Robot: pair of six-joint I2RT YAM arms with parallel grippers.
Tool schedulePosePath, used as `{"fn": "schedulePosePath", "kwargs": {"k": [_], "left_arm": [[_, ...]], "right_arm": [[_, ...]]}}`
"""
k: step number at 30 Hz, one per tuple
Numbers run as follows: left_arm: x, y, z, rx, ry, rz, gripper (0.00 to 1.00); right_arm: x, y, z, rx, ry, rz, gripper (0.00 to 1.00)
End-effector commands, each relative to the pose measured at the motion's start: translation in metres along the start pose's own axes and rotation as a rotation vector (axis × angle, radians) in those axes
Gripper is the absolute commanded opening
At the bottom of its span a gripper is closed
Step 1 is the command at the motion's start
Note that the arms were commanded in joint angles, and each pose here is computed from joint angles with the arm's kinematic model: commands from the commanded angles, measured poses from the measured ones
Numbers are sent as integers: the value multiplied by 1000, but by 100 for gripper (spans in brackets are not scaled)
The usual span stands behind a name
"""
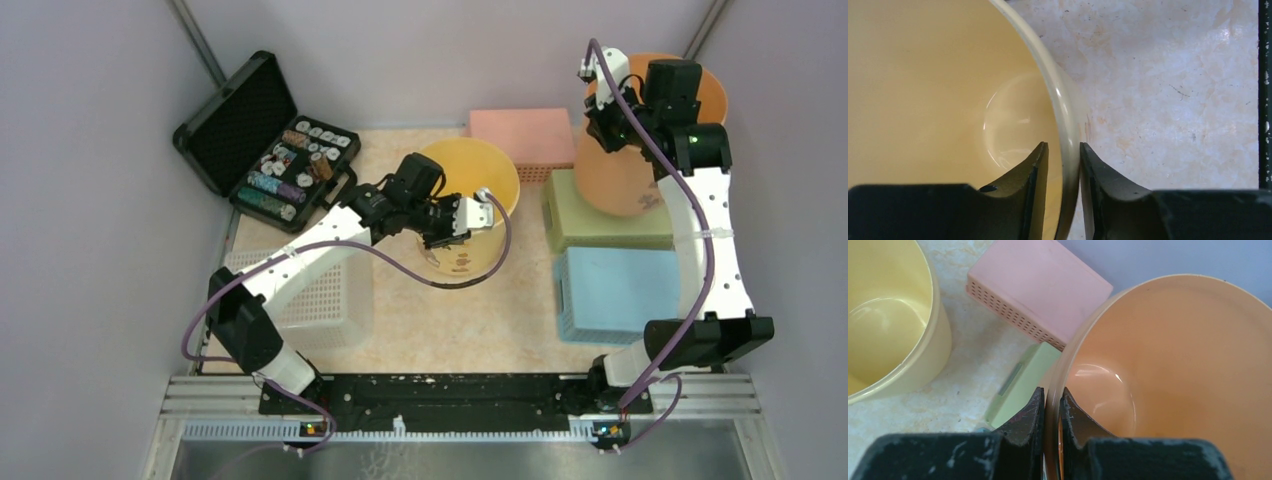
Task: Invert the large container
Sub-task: Place the container inside the container.
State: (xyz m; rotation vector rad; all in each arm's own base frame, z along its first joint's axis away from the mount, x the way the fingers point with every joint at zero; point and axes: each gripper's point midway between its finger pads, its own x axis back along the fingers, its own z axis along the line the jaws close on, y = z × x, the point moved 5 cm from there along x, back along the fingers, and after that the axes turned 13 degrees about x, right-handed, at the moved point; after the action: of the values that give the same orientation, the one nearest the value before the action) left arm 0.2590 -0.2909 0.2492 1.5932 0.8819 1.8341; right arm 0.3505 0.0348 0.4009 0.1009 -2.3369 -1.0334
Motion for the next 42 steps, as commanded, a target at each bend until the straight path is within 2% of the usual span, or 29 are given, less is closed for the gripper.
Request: {"fn": "schedulePosePath", "kwargs": {"k": [1,6,9,21,29,34,38,42], "left_arm": [[7,18,5,-5,28,-31,30],[16,27,3,11,32,-50,9],[20,31,1,17,29,-63,0],[35,51,-9,78,-14,-127,0],[56,69,-23,137,-93,-222,0],[76,75,-18,228,-165,-311,0],[97,75,-10,342,-236,-398,0],[117,76,-6,432,-305,-484,0]], "right_arm": [[6,15,-17,43,-72,-83,0],[-2,3,-12,38,-54,-61,0],[-8,-8,-9,35,-49,-51,0],[-12,-21,-7,10,-34,-70,1],[4,-13,0,22,-13,-117,38],[21,0,1,30,-9,-164,62],[44,17,4,46,-10,-237,74],[68,35,13,71,19,-340,80]]}}
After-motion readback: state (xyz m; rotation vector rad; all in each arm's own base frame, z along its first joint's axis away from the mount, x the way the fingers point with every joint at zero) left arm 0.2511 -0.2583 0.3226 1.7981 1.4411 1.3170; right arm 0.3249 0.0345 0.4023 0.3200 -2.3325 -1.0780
